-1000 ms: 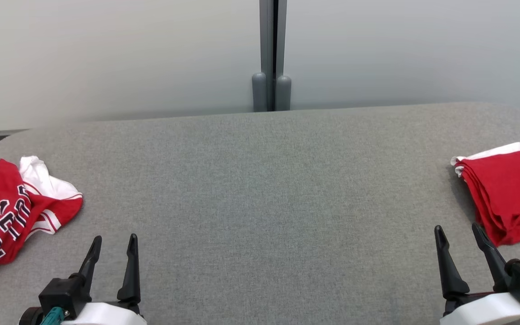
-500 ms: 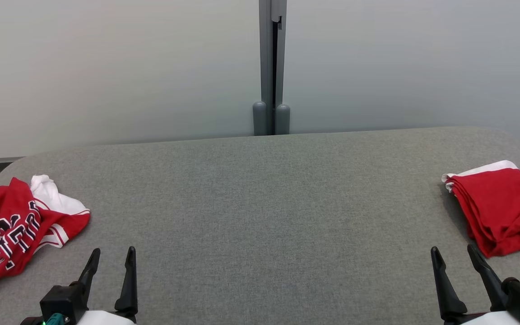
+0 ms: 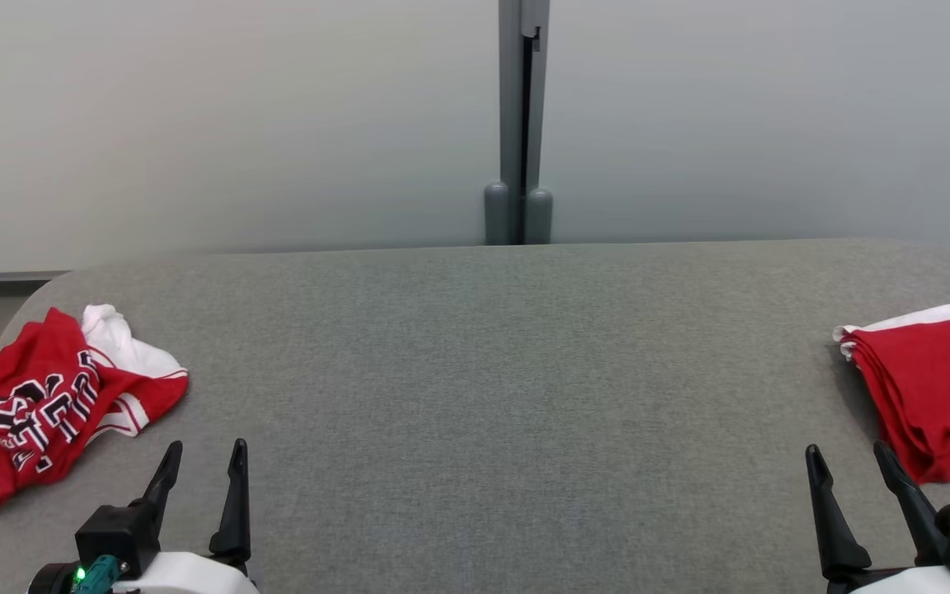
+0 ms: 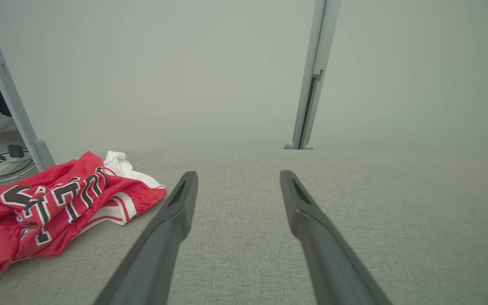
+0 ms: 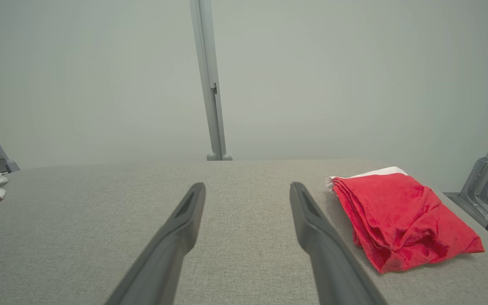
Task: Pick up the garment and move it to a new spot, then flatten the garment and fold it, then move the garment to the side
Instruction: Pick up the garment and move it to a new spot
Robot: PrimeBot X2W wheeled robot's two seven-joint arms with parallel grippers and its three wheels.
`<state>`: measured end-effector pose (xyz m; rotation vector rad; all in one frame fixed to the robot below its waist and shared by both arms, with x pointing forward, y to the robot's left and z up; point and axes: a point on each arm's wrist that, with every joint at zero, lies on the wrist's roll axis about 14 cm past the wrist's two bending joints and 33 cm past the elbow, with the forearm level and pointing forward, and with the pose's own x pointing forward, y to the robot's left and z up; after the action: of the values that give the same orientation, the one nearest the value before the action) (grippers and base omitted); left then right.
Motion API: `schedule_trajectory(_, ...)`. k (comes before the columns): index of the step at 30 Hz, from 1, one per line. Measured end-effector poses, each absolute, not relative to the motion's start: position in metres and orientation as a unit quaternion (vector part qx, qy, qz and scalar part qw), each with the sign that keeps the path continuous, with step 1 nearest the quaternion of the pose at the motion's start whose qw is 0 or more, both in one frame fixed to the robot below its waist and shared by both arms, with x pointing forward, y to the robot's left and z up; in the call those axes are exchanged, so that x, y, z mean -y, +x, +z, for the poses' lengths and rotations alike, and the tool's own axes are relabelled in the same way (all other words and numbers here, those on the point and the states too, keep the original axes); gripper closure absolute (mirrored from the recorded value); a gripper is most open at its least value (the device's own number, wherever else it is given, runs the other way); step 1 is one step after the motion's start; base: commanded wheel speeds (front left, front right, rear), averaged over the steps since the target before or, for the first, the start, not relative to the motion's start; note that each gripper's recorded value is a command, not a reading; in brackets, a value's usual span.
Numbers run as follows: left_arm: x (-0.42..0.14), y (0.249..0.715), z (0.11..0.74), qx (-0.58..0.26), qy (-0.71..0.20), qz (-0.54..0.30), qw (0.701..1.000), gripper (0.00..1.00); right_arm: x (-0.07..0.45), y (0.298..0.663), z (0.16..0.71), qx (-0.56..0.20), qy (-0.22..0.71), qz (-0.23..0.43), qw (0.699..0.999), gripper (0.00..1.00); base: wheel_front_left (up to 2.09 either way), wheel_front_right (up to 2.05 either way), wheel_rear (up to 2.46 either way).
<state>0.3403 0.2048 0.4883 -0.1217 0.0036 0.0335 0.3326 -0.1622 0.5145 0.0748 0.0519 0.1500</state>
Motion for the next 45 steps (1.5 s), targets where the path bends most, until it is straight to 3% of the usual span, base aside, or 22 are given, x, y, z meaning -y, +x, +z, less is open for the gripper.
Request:
schedule_trajectory(7,-0.237,0.327,0.496,0.012,-0.069,0.066,0.995,0.00,0.129,0.349,0.522,-0.020,0.032,0.127,0.991,0.00,0.00,0.00,0.00)
schedule_trajectory(20,-0.325,0.247,0.503,0.040,-0.066,0.217,0.973,0.00,0.017,0.368,0.534,-0.013,0.022,0.285,0.958,0.00,0.00,0.00,0.00)
schedule_trajectory(25,-0.343,0.229,0.503,0.044,-0.067,0.251,0.965,0.00,-0.006,0.376,0.538,-0.009,0.019,0.314,0.949,0.00,0.00,0.00,0.00)
schedule_trajectory(36,-0.338,0.235,0.497,0.033,-0.068,0.251,0.965,0.00,-0.008,0.385,0.528,-0.023,0.017,0.317,0.948,0.00,0.00,0.00,0.00)
schedule_trajectory(45,-0.341,0.298,0.508,0.031,-0.078,0.232,0.969,0.00,-0.009,0.413,0.536,-0.017,-0.005,0.322,0.947,0.00,0.00,0.00,0.00)
